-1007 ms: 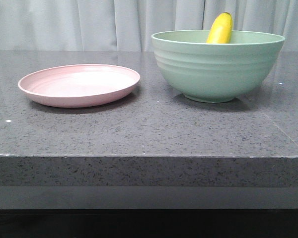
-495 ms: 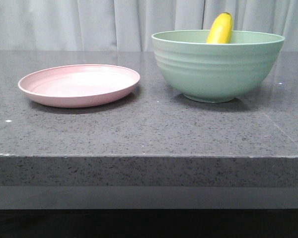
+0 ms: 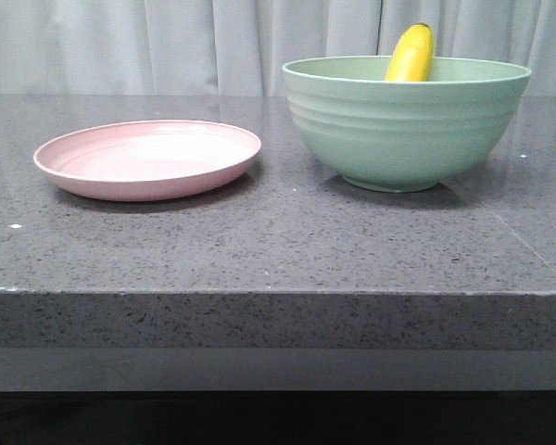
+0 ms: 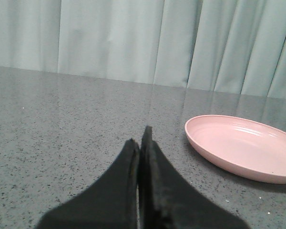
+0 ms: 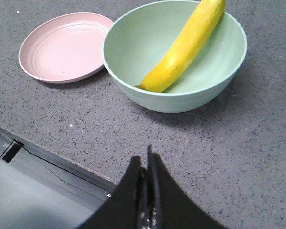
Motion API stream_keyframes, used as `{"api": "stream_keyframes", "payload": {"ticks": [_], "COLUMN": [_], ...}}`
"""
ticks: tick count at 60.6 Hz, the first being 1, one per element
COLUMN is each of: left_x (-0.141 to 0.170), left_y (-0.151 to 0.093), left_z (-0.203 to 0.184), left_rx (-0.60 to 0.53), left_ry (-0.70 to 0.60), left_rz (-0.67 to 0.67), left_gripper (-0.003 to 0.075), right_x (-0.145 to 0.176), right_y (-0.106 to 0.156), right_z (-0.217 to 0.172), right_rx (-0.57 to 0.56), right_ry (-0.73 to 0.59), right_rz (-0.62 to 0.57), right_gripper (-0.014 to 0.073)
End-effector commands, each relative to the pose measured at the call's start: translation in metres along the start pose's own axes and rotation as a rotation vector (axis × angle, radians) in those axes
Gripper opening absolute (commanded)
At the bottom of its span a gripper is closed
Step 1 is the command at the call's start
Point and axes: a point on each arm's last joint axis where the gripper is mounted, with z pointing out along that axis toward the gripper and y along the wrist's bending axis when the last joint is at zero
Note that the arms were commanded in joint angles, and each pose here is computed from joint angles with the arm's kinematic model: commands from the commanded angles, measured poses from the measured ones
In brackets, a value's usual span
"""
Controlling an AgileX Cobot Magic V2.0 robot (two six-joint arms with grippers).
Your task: Transfer banana from pink plate to green bowl
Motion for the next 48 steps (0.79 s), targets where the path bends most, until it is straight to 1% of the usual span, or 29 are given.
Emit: {"api": "stream_keyframes", "payload": {"ticks": [1, 45, 48], "left_x": [-0.0070, -0.0070, -0.0070], "left_y": [-0.0004, -0.0004, -0.0004], "left_z": [-0.0021, -0.0021, -0.0021], "left_rx": [0.009, 0.009, 0.009], "left_ry": [-0.098, -0.098, -0.098], "left_rz": [-0.008, -0.008, -0.008], "left_gripper": [-0.0020, -0.0020, -0.0020], "right_x": [-0.0106, -0.0106, -0.0114], "right_y": [0.0009, 0.0009, -0.0003], "right_z": [-0.0043, -0.0043, -0.0044], "right_rx": [0.001, 0.002, 0.015], "right_ry": [-0.081, -0.081, -0.089], "right_rz": [0.001, -0.002, -0.012], "right_gripper": [-0.0069, -0.0069, -0.0069]}}
